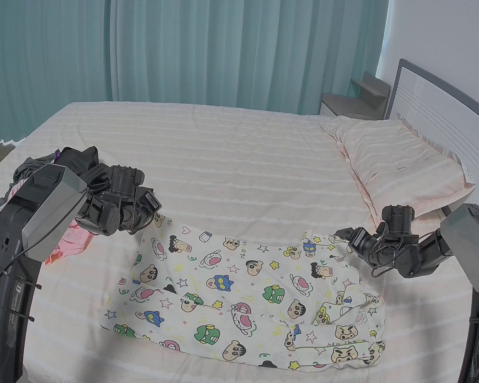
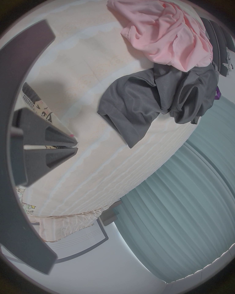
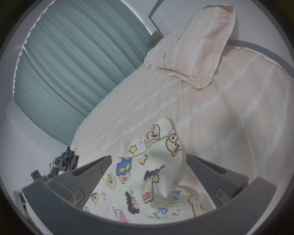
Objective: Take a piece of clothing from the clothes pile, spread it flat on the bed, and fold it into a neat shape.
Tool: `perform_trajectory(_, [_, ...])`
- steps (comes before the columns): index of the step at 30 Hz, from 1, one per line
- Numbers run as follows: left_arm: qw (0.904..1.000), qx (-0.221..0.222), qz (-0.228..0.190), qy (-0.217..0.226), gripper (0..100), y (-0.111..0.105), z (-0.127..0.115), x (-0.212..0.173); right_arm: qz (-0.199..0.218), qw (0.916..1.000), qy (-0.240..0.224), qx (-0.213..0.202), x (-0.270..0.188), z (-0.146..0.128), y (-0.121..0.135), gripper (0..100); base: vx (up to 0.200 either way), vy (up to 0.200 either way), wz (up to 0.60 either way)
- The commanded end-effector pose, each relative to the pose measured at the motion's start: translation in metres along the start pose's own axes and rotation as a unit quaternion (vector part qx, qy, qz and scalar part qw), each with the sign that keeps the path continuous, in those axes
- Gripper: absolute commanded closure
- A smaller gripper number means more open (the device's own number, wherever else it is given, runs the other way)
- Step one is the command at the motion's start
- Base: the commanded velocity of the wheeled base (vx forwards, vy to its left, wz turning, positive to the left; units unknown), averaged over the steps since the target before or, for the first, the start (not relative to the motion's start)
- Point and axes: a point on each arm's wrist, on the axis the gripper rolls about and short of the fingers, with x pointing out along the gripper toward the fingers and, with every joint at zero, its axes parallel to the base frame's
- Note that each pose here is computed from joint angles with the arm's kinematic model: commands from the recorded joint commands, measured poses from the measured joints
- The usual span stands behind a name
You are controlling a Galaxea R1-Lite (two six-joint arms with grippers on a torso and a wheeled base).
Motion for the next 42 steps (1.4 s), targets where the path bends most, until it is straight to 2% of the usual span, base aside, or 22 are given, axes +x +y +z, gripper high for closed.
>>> perform_trajectory(1, [1.0,-0.001,-0.001,0.001,100,-0.003,0.001,-0.004,-0.012,0.9998,0.015,0.003,0.022,-0.011,-0.011,0,0.0,0.0,0.0])
perform_trajectory(5, [1.0,-0.001,-0.001,0.001,100,-0.002,0.0,-0.004,-0.014,0.9997,0.019,0.002,0.031,-0.015,-0.014,0,0.0,0.0,0.0])
perform_trajectory(12, [1.0,0.0,-0.001,0.002,100,-0.002,-0.001,-0.004,-0.007,0.9993,0.035,-0.008,0.039,-0.027,-0.001,0,0.0,0.0,0.0])
perform_trajectory(13, [1.0,0.0,0.0,0.003,100,-0.002,-0.001,-0.004,-0.005,0.9992,0.039,-0.011,0.042,-0.029,0.002,100,0.0,0.0,0.0])
perform_trajectory(25, [1.0,0.002,0.003,0.001,100,0.0,0.0,-0.004,-0.004,0.9998,0.021,0.002,0.041,-0.016,-0.004,100,0.0,0.0,0.0])
perform_trajectory(35, [0.9999,0.006,-0.009,-0.01,100,-0.016,0.013,-0.02,0.014,0.9999,0.0,0.006,0.021,0.003,-0.001,100,0.0,0.0,0.0])
perform_trajectory(42, [0.9999,0.01,-0.009,-0.011,100,-0.015,0.013,-0.019,0.019,0.9998,-0.009,0.004,0.024,0.001,-0.004,100,0.0,0.0,0.0])
